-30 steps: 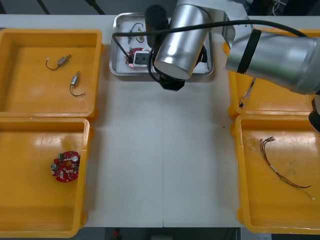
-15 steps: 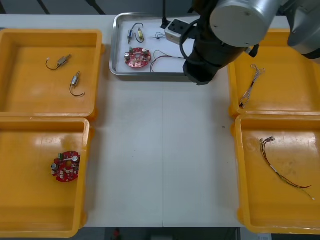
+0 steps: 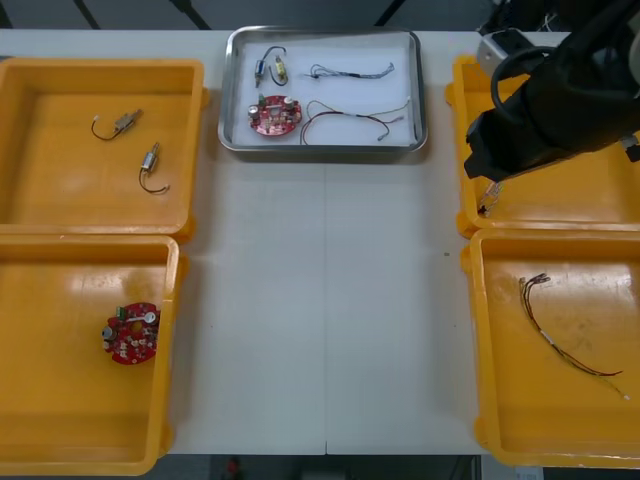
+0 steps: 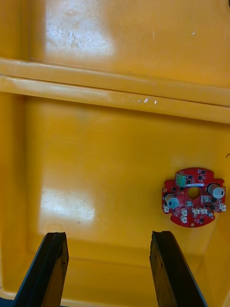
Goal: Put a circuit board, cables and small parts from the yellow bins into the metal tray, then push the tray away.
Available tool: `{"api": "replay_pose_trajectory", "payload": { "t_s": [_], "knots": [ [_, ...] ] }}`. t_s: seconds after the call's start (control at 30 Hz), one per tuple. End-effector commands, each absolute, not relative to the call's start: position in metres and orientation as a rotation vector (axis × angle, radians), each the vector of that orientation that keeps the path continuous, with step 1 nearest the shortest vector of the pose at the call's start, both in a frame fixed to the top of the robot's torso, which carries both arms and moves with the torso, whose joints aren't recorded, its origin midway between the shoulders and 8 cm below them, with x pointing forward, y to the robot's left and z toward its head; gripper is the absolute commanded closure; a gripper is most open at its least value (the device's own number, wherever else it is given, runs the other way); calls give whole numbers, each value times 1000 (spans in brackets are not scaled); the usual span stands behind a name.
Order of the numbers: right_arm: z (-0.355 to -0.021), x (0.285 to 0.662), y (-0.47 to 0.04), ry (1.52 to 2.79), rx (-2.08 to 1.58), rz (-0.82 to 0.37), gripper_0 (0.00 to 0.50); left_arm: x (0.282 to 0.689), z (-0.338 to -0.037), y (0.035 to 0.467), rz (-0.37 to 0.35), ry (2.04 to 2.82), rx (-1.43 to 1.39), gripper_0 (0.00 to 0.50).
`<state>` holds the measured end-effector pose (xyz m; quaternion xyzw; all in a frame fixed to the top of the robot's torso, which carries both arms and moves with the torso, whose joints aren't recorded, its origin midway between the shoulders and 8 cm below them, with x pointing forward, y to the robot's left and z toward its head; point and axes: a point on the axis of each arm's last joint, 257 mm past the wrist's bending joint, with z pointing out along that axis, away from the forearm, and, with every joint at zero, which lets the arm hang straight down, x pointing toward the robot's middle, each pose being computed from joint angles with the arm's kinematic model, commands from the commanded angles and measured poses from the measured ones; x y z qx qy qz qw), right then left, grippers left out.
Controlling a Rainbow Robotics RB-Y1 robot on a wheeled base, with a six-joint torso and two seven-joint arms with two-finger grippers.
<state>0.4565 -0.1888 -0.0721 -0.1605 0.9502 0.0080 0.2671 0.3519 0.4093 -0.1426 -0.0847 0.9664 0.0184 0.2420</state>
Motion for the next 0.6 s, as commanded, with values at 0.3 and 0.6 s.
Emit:
{"api": "replay_pose_trajectory", "payload": {
  "t_s": [0.3, 0.6],
  "knots": [
    [-74, 431, -309, 2625, -28, 47, 0, 348, -139, 415, 106, 2646, -220, 0],
    [-89, 411, -366, 2636, 126, 34, 0, 348, -139, 415, 106, 2646, -220, 0]
  ]
}}
